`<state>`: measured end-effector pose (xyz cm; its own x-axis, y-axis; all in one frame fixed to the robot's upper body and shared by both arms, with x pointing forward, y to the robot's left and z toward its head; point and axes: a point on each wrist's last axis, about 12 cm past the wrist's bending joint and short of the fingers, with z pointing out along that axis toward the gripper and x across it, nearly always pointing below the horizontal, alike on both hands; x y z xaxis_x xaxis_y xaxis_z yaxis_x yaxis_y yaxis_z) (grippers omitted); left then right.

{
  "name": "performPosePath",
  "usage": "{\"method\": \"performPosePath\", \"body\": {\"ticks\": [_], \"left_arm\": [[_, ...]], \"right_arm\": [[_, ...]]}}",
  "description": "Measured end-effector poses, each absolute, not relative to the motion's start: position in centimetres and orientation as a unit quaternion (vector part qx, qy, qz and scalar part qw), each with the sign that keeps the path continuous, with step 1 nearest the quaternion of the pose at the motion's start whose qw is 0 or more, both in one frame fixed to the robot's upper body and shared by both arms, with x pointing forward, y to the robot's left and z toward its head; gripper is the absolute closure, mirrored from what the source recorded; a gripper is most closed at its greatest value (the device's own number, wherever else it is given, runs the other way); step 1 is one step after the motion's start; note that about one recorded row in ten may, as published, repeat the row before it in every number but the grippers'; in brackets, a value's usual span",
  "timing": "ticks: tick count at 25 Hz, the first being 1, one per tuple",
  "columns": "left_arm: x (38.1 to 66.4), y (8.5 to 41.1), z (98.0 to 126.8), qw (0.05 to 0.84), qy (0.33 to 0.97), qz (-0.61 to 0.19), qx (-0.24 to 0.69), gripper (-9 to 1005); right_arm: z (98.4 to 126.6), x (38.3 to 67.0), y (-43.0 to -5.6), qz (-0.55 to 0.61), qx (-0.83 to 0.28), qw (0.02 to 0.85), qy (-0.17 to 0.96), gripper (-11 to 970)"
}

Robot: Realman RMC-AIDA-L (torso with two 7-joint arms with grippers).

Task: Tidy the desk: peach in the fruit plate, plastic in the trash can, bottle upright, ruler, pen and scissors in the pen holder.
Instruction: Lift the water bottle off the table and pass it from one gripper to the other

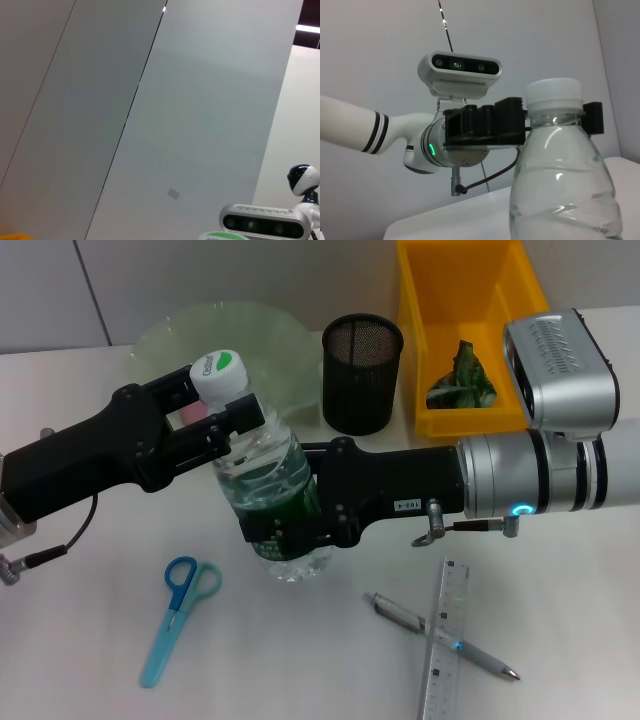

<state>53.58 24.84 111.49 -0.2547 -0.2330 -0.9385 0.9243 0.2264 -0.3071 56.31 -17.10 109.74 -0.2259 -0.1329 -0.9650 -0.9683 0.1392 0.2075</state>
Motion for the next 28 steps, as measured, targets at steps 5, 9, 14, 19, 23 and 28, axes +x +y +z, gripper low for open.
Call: {"method": "performPosePath", "body": {"ticks": [5, 9, 14, 19, 23, 28], "left_arm": [[53.52, 24.81, 111.36, 0.531, 0.576, -0.545, 0.298, 291], [53.53, 24.81, 111.32, 0.53, 0.577, -0.546, 0.297, 455], [53.55, 24.83, 111.32, 0.53, 0.577, -0.545, 0.297, 482], [53.57, 24.86, 111.28, 0.531, 0.579, -0.544, 0.296, 517], [53.58, 24.81, 111.22, 0.528, 0.581, -0.543, 0.297, 558], [53.59, 24.8, 111.2, 0.527, 0.582, -0.544, 0.296, 555]], "right_arm": [[109.61, 56.21, -17.08, 0.483, -0.444, 0.431, 0.619, 224], [109.58, 56.19, -17.06, 0.484, -0.445, 0.431, 0.619, 223], [109.58, 56.19, -17.05, 0.483, -0.445, 0.431, 0.618, 224], [109.58, 56.19, -17.05, 0.483, -0.445, 0.431, 0.618, 224], [109.58, 56.19, -17.05, 0.483, -0.445, 0.431, 0.618, 224], [109.6, 56.2, -17.05, 0.482, -0.447, 0.432, 0.617, 224]]}}
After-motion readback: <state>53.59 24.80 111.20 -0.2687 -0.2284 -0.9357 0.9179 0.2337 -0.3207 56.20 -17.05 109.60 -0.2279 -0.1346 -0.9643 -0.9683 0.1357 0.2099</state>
